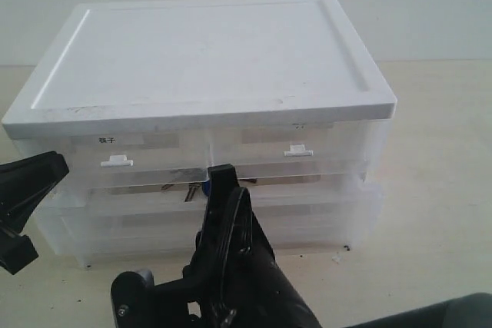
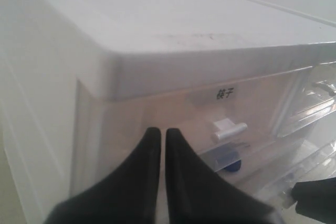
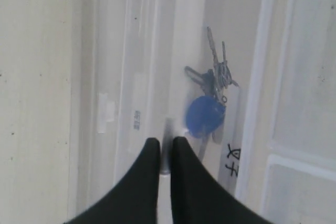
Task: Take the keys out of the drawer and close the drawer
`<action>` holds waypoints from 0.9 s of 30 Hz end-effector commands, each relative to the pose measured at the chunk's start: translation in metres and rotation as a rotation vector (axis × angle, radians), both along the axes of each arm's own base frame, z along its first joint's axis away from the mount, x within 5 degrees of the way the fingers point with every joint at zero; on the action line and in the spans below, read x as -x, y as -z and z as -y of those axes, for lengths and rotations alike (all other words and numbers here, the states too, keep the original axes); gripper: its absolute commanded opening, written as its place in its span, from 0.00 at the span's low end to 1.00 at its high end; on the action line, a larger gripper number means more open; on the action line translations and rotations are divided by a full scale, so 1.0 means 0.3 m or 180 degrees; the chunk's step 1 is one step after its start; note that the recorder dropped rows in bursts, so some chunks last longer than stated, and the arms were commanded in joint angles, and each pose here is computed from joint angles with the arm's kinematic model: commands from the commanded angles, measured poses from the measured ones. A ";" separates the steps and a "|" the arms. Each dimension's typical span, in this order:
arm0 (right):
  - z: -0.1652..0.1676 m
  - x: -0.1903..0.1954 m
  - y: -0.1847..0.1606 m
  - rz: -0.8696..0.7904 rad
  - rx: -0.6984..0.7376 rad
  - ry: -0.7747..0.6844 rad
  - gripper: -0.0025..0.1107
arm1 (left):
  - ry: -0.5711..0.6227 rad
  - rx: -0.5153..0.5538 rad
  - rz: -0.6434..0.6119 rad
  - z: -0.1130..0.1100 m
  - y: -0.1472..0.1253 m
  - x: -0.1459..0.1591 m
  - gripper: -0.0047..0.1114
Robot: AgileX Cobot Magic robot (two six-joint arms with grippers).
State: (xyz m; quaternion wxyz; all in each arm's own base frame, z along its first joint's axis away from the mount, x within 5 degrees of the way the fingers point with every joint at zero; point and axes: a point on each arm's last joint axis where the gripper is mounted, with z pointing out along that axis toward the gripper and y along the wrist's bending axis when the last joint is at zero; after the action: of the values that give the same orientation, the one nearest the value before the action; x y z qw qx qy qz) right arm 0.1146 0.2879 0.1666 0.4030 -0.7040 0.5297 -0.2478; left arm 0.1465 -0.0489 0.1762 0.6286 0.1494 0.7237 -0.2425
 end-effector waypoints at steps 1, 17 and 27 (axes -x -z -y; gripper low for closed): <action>-0.004 0.042 0.012 -0.0419 0.0022 -0.0169 0.02 | -0.0010 0.0000 0.0002 -0.001 0.001 -0.003 0.08; 0.025 0.099 -0.052 -0.1060 -0.0035 -0.0364 0.02 | -0.0025 0.0002 -0.0003 -0.002 0.001 -0.004 0.08; 0.051 0.093 -0.226 -0.1337 -0.1081 0.0436 0.06 | -0.0033 0.0005 0.0008 -0.003 -0.001 -0.007 0.08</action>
State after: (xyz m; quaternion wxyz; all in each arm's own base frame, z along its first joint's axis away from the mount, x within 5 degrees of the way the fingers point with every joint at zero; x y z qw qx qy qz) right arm 0.0846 0.2766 0.2089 0.3563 -0.6763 0.6431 -0.0468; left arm 0.1465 -0.0489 0.1762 0.6289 0.1502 0.7235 -0.2418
